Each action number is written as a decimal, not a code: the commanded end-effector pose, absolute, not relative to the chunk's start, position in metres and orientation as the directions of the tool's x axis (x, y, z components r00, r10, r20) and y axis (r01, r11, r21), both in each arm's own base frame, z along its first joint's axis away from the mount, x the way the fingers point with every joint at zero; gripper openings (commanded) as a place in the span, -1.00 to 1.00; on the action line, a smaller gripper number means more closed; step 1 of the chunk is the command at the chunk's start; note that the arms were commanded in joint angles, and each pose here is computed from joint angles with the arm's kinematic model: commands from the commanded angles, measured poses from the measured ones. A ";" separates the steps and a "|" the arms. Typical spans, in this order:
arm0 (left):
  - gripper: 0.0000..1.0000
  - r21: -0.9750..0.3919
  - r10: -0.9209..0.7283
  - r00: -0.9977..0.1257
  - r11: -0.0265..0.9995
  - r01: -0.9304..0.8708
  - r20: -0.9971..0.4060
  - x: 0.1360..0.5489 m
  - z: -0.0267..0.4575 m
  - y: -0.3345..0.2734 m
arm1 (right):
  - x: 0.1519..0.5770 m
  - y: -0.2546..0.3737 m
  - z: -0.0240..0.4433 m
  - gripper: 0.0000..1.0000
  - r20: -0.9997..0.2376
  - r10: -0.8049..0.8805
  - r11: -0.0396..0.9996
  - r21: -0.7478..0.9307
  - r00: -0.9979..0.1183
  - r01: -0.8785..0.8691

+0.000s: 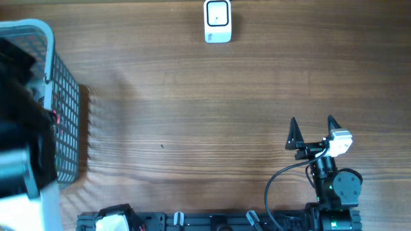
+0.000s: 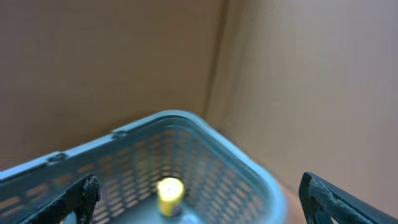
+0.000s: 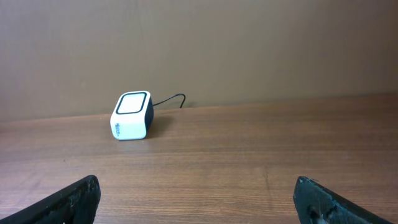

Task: Scan the item barcode
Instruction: 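Reach the left gripper into the basket and grasp the yellow Mentos bottle, then lift the Mentos bottle out and carry it toward the white scanner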

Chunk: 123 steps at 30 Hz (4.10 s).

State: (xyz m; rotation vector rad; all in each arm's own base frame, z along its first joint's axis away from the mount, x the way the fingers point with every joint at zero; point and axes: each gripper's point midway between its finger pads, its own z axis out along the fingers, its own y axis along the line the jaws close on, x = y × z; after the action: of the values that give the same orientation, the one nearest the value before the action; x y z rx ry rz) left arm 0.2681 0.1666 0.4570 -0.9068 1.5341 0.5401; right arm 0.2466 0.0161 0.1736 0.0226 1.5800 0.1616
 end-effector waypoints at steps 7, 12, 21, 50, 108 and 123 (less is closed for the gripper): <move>1.00 -0.326 -0.545 0.022 0.469 -0.821 -0.838 0.288 0.380 0.262 | 0.246 0.015 0.175 1.00 -0.991 0.132 0.988 0.133 -0.012 -0.082; 1.00 -0.356 -0.647 0.001 0.417 -0.836 -0.762 0.296 0.336 0.294 | 0.246 0.015 0.175 0.99 -0.991 0.132 0.988 0.133 -0.011 -0.082; 1.00 -0.276 -0.741 -0.111 0.380 -0.883 -0.662 0.329 0.246 0.324 | 0.246 0.015 0.175 1.00 -0.991 0.132 0.988 0.133 -0.012 -0.082; 1.00 -0.011 -0.630 -0.400 0.543 -0.839 -0.666 0.387 0.141 0.349 | 0.247 0.015 0.174 1.00 -0.991 0.132 0.988 0.133 -0.014 -0.082; 0.12 -0.059 -0.651 -0.372 0.540 -0.839 -0.662 0.413 0.092 0.362 | 0.247 0.015 0.174 1.00 -0.991 0.132 0.988 0.133 -0.014 -0.081; 0.01 -0.088 -0.614 -0.324 0.544 -0.834 -0.720 0.401 0.162 0.353 | 0.247 0.015 0.174 1.00 -0.991 0.132 0.988 0.133 -0.014 -0.082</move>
State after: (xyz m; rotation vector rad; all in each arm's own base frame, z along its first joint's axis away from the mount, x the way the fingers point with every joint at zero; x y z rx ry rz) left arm 0.4009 0.3533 0.1140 -1.1995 2.1403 0.3794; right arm 0.2466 0.0161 0.1736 0.0226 1.5800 0.1616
